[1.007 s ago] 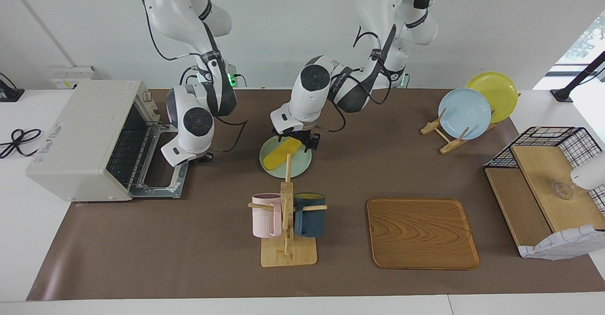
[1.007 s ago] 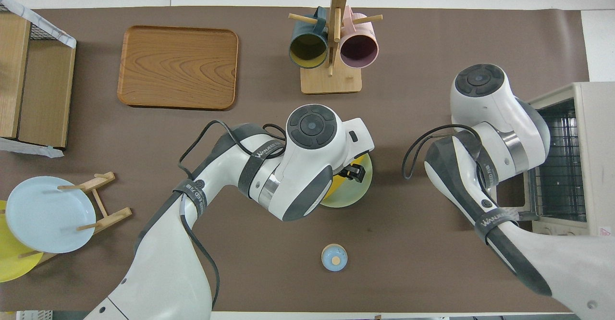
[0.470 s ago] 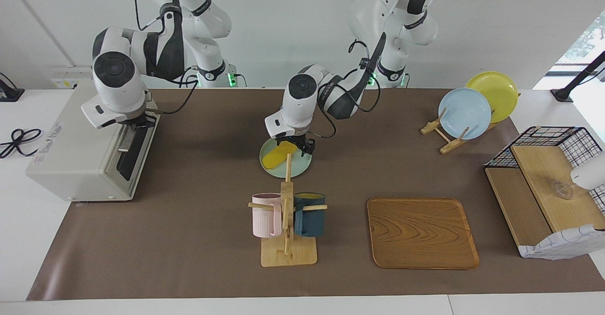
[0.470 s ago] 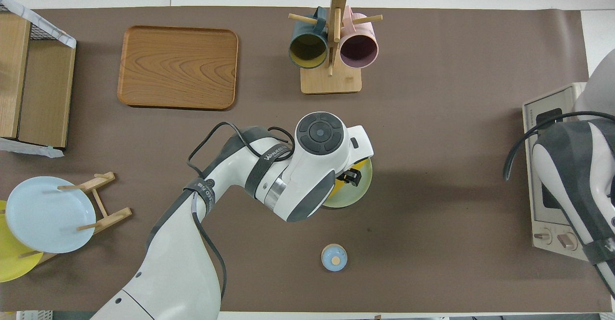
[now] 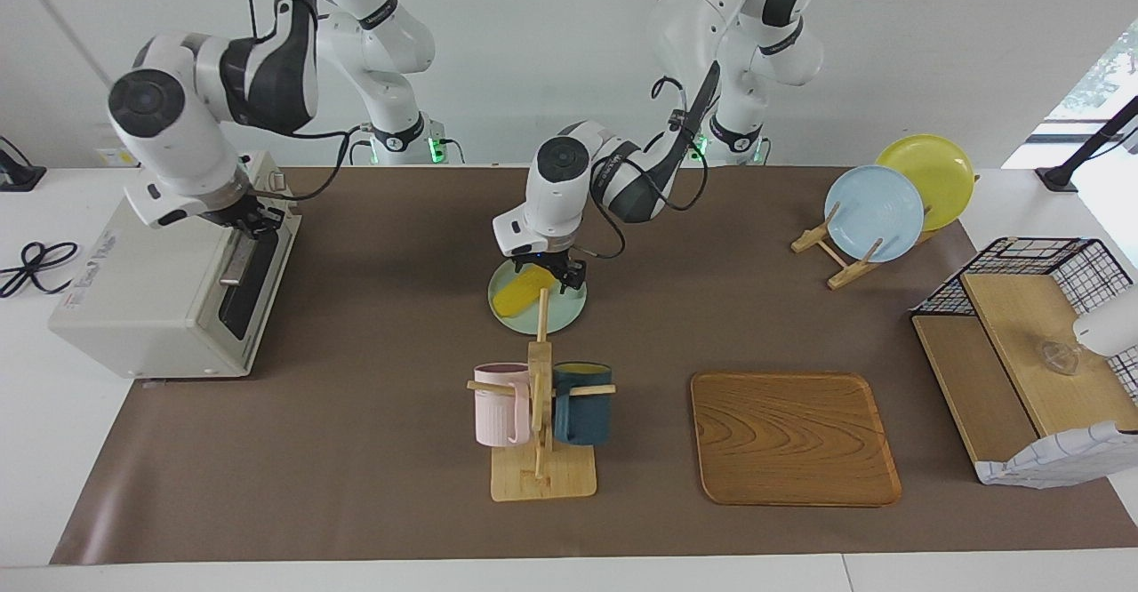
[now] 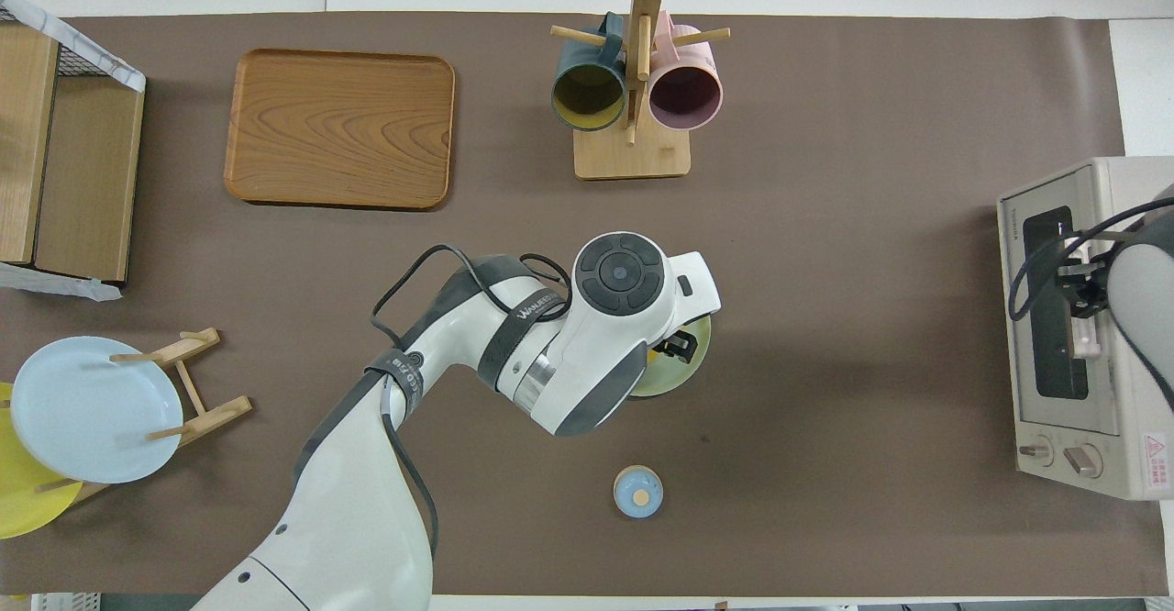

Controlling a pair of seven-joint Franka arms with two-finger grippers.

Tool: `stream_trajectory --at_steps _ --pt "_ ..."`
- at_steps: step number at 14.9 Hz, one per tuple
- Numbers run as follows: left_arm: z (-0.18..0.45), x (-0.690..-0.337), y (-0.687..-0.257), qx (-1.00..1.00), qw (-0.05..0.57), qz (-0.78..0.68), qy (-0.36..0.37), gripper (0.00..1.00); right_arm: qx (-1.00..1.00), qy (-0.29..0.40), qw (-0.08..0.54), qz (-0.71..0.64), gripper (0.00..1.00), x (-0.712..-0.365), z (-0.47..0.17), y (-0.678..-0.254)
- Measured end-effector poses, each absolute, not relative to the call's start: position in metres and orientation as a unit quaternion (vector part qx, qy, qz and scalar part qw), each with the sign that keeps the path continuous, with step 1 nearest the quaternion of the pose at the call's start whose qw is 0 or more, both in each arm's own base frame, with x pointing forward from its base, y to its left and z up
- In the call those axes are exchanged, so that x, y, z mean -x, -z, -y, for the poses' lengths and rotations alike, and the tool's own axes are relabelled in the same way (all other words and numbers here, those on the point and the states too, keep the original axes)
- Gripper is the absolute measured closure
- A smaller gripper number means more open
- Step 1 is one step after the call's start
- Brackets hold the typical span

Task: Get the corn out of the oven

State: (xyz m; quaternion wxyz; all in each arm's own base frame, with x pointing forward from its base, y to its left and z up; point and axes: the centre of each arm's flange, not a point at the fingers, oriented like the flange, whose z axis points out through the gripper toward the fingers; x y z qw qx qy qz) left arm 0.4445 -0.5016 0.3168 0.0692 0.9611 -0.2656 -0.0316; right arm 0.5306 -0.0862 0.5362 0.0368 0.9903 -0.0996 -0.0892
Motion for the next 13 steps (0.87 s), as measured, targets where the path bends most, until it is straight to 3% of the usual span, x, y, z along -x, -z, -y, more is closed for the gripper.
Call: stream_trajectory --at_steps 2,4,7,8,9,10,12,13 --pt "0.502 -0.444 -0.316 -0.961 0.069 0.266 0.031 0.00 -0.994 0.069 0.027 0.081 0.96 -0.531 0.060 -0.572" --pt "0.502 -0.444 -0.314 -0.961 0.071 0.265 0.027 0.00 -0.996 0.067 0.025 0.061 0.92 -0.531 0.035 -0.579" --pt "0.503 -0.439 -0.307 -0.961 0.073 0.267 0.022 0.00 -0.996 0.070 0.015 0.054 0.59 -0.533 0.026 -0.575" --pt "0.503 -0.438 -0.306 -0.961 0.073 0.267 0.022 0.06 -0.996 0.069 0.007 0.056 0.47 -0.534 0.025 -0.576" --pt "0.502 -0.438 -0.305 -0.961 0.073 0.267 0.023 0.06 -0.996 0.066 0.005 0.056 0.37 -0.536 0.025 -0.579" --pt "0.502 -0.439 -0.305 -0.961 0.072 0.266 0.022 0.12 -0.996 0.062 0.005 0.056 0.27 -0.536 0.025 -0.582" --pt "0.501 -0.441 -0.307 -0.962 0.073 0.264 0.023 0.40 -0.997 0.055 0.004 0.056 0.05 -0.539 0.026 -0.588" --pt "0.501 -0.443 -0.310 -0.962 0.074 0.261 0.025 0.47 -0.997 0.052 0.004 0.056 0.00 -0.540 0.026 -0.591"
